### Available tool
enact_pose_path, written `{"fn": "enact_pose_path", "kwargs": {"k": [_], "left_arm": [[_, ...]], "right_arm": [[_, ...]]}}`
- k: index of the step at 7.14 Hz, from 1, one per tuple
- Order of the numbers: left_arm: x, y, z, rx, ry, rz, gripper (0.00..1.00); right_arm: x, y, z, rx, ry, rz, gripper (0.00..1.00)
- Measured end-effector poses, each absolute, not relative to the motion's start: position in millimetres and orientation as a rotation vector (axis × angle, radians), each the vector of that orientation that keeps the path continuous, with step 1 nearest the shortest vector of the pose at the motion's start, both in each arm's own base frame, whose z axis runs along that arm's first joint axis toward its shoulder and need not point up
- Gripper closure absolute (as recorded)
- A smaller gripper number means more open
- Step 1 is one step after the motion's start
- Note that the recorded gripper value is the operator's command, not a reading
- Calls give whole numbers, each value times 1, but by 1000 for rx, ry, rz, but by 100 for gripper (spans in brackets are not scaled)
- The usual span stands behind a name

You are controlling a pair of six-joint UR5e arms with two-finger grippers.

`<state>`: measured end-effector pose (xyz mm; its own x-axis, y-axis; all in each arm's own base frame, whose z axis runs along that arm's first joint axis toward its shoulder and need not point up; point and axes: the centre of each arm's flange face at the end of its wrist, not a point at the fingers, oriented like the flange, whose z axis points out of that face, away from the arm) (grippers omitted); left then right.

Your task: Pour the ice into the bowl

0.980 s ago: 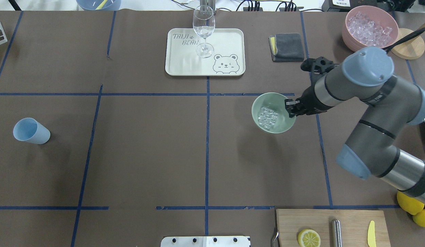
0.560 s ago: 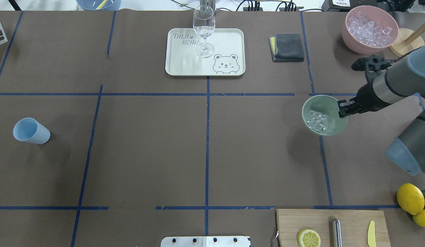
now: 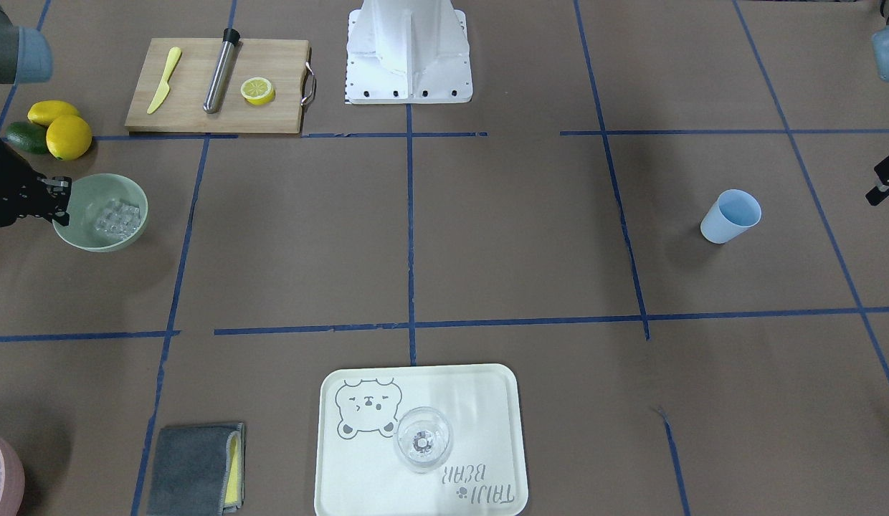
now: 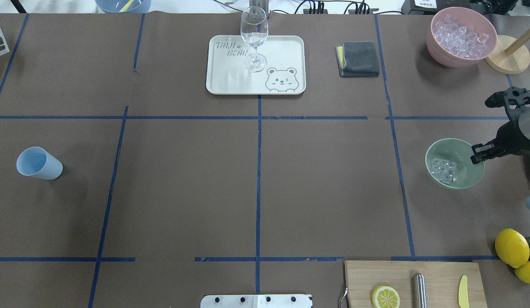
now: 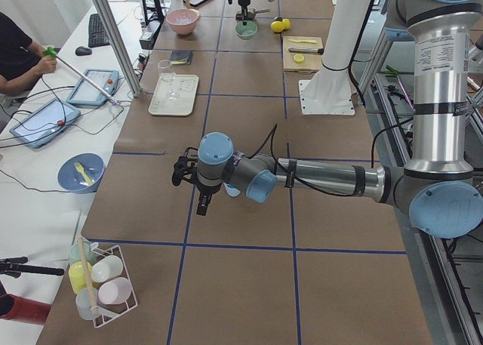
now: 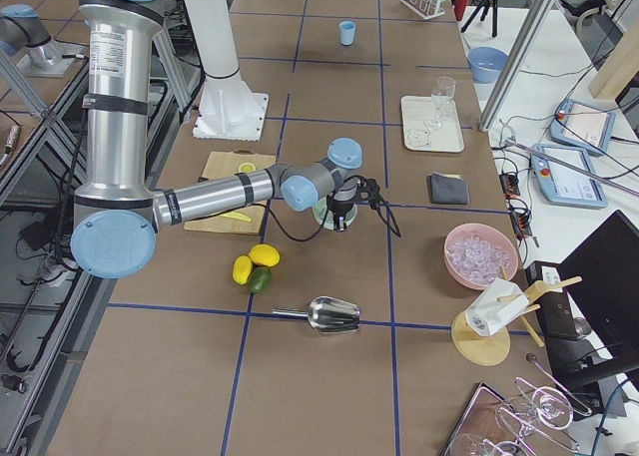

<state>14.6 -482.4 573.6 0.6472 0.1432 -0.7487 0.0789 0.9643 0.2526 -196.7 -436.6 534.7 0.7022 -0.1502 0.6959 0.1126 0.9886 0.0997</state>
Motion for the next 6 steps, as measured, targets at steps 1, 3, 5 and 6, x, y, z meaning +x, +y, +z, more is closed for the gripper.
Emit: {"fn": "enact_pose_path", "kwargs": {"k": [1, 3, 5, 6], "left_arm": [[15, -482, 574, 274, 868, 37, 0], [14, -482, 572, 277, 869, 37, 0], [14, -481, 571, 280, 869, 38, 0], [14, -481, 570, 281, 869, 39, 0]], "right_arm": [[-197, -436, 536, 46, -781, -147, 100], [-199, -437, 540, 35, -781, -147, 100], [-202, -440, 551, 13, -776, -143, 100], [-206, -445, 559, -1, -770, -140, 100]]}}
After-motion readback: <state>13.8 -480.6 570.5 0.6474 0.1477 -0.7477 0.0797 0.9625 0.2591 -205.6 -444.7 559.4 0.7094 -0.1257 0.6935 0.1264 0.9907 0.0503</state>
